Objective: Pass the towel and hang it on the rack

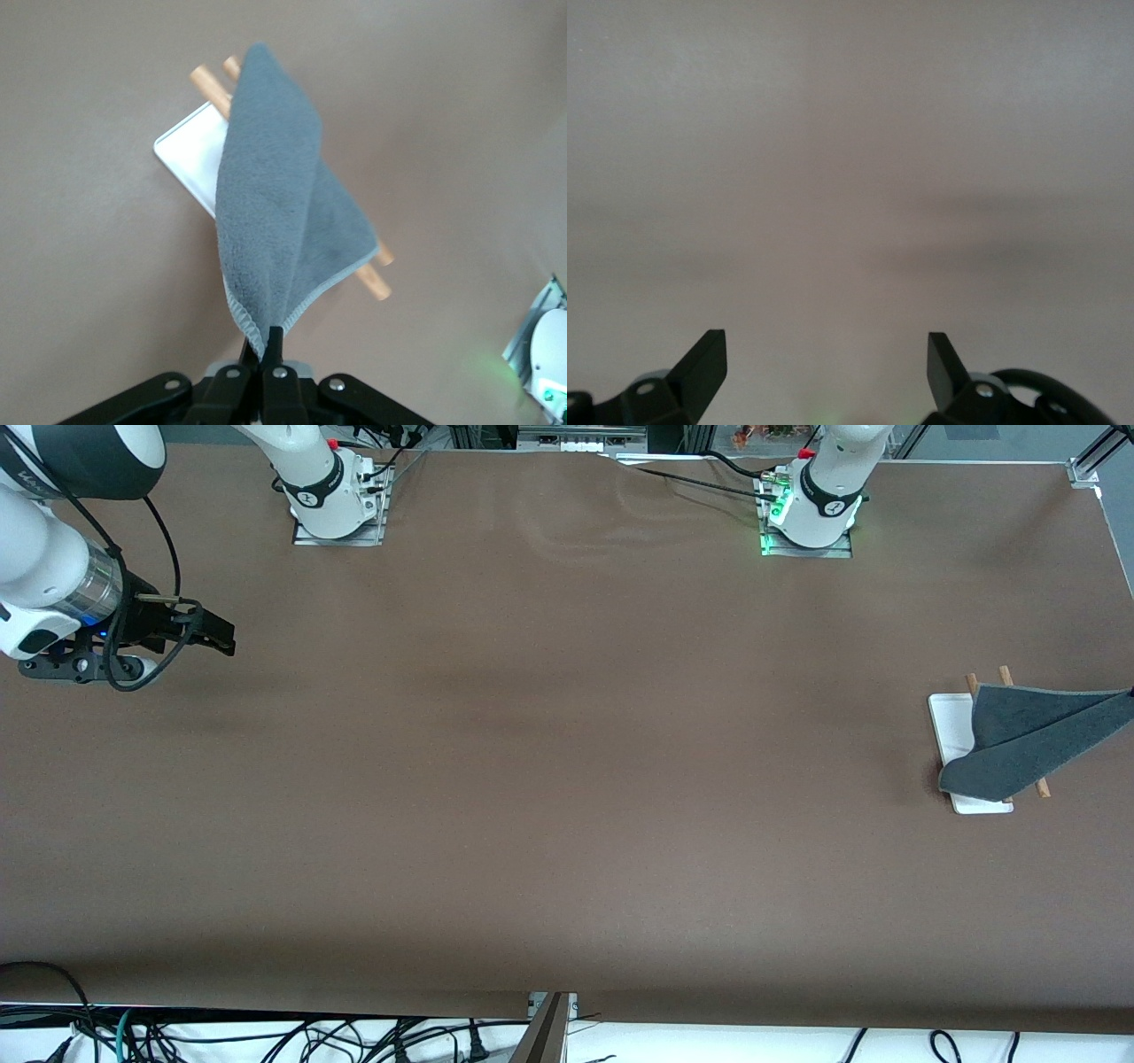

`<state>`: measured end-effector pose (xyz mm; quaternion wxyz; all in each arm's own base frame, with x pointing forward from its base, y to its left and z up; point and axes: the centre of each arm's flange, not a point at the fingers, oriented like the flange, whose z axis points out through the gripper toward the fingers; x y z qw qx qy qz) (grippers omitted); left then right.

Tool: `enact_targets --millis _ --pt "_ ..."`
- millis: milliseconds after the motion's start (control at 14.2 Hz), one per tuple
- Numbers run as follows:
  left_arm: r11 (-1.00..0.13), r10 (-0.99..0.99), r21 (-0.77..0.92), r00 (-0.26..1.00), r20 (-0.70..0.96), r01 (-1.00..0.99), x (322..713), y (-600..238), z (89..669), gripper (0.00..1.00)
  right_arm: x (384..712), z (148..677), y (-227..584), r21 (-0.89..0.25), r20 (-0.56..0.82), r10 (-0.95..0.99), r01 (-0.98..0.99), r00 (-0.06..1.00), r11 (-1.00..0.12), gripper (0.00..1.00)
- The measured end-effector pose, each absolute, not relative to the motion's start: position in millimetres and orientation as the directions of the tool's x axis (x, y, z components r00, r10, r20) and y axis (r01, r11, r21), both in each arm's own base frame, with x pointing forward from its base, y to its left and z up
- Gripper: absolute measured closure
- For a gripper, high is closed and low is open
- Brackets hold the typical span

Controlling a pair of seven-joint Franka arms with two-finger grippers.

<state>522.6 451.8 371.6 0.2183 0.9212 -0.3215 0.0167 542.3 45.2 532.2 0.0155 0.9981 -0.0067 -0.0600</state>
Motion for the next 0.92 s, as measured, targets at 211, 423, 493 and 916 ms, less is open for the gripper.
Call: enact_targets --millis 211,423,493,916 --pt "-0.700 -0.591 0.375 0.788 0.173 -0.608 526.7 460.6 343.7 0.98 537.9 542.3 50.5 0.030 -0.102 -0.003 0.000 0.995 -1.000 0.00" --pt "-0.694 -0.588 0.397 0.791 0.170 -0.601 523.2 468.2 311.9 0.98 535.0 552.9 52.7 0.030 -0.083 0.002 0.005 0.997 -1.000 0.00" --pt "-0.696 -0.585 0.396 0.793 0.170 -0.599 523.5 470.2 303.7 0.98 534.9 553.6 53.8 0.030 -0.081 0.004 0.006 0.997 -1.000 0.00" --pt "-0.712 -0.574 0.380 0.801 0.169 -0.591 525.1 477.5 276.9 0.67 537.3 567.2 57.2 0.028 -0.053 0.010 0.011 0.999 -1.000 0.00"
